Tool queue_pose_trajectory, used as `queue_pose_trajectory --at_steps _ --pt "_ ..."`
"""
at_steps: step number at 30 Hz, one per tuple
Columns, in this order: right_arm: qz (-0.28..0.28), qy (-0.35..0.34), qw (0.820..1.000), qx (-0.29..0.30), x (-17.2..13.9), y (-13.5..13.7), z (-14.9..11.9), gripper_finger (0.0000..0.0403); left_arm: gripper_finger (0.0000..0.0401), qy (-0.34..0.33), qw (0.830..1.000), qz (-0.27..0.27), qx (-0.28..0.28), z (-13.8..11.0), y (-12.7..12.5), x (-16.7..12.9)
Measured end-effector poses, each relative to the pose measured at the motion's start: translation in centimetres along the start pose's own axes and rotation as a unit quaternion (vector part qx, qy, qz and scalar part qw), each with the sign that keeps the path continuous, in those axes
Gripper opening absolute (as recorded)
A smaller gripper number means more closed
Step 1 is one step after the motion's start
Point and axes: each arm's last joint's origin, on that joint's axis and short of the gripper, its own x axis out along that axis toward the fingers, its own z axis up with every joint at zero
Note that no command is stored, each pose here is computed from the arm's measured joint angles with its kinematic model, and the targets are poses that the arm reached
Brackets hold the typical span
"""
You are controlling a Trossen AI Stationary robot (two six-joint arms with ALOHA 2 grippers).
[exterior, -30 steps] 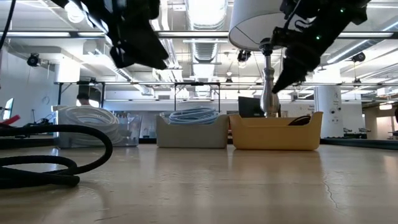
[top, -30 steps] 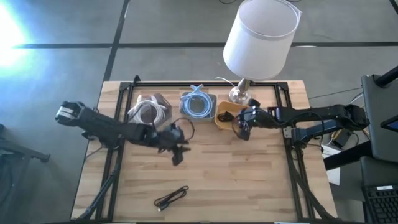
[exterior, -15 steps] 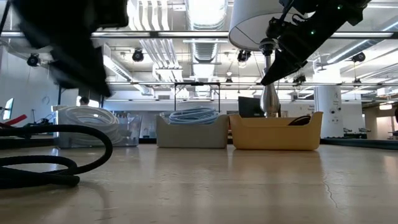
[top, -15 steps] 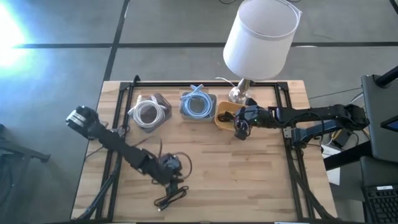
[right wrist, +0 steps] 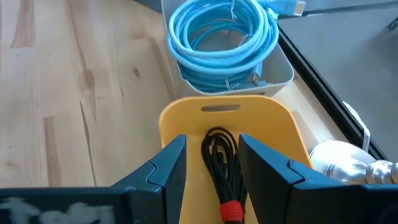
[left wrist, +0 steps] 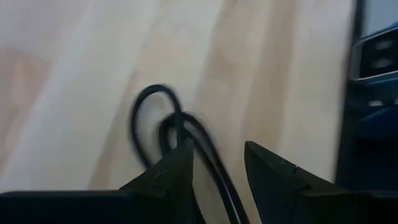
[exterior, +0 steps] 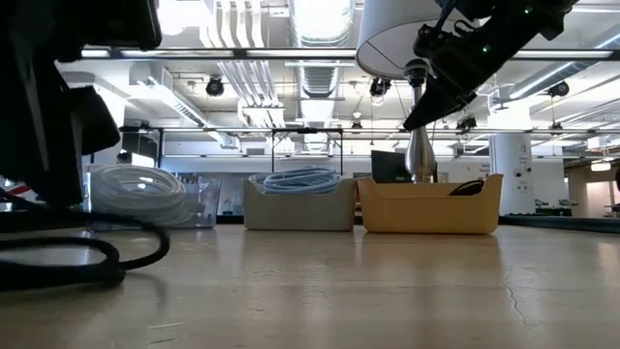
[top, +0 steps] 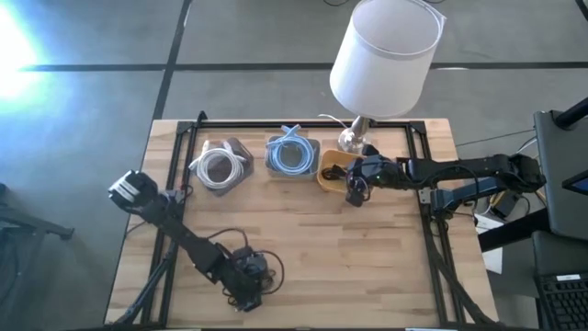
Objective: Pick & Place USB Port
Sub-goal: Put the black USB cable into the yellow bin
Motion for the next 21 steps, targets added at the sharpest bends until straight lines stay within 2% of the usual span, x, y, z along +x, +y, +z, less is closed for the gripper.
queue_pose_trajectory --at_steps 2,9,13,17,21 --pt "0.002 -0.006 1.000 0.001 0.0 0.0 0.1 0.0138 0.0149 0.002 1.000 0.015 0.003 -0.1 0.2 0.1" --pt "0.005 -0.009 1.000 0.002 0.0 0.0 0.2 0.0132 0.0149 0.000 1.000 0.015 0.004 0.0 0.1 0.0" --pt "0.005 -0.010 1.000 0.002 0.0 0.0 0.2 0.0134 0.0148 -0.030 0.999 0.006 0.017 0.9 -0.7 -1.2" --pt "0.005 -0.011 1.000 0.003 0.0 0.0 0.2 0.0137 0.0141 -0.049 0.998 0.030 0.028 1.2 -1.0 -1.9" --pt "0.005 -0.012 1.000 0.003 0.0 0.0 0.2 0.0133 0.0130 -0.038 0.999 0.039 0.005 0.8 -0.6 -1.7"
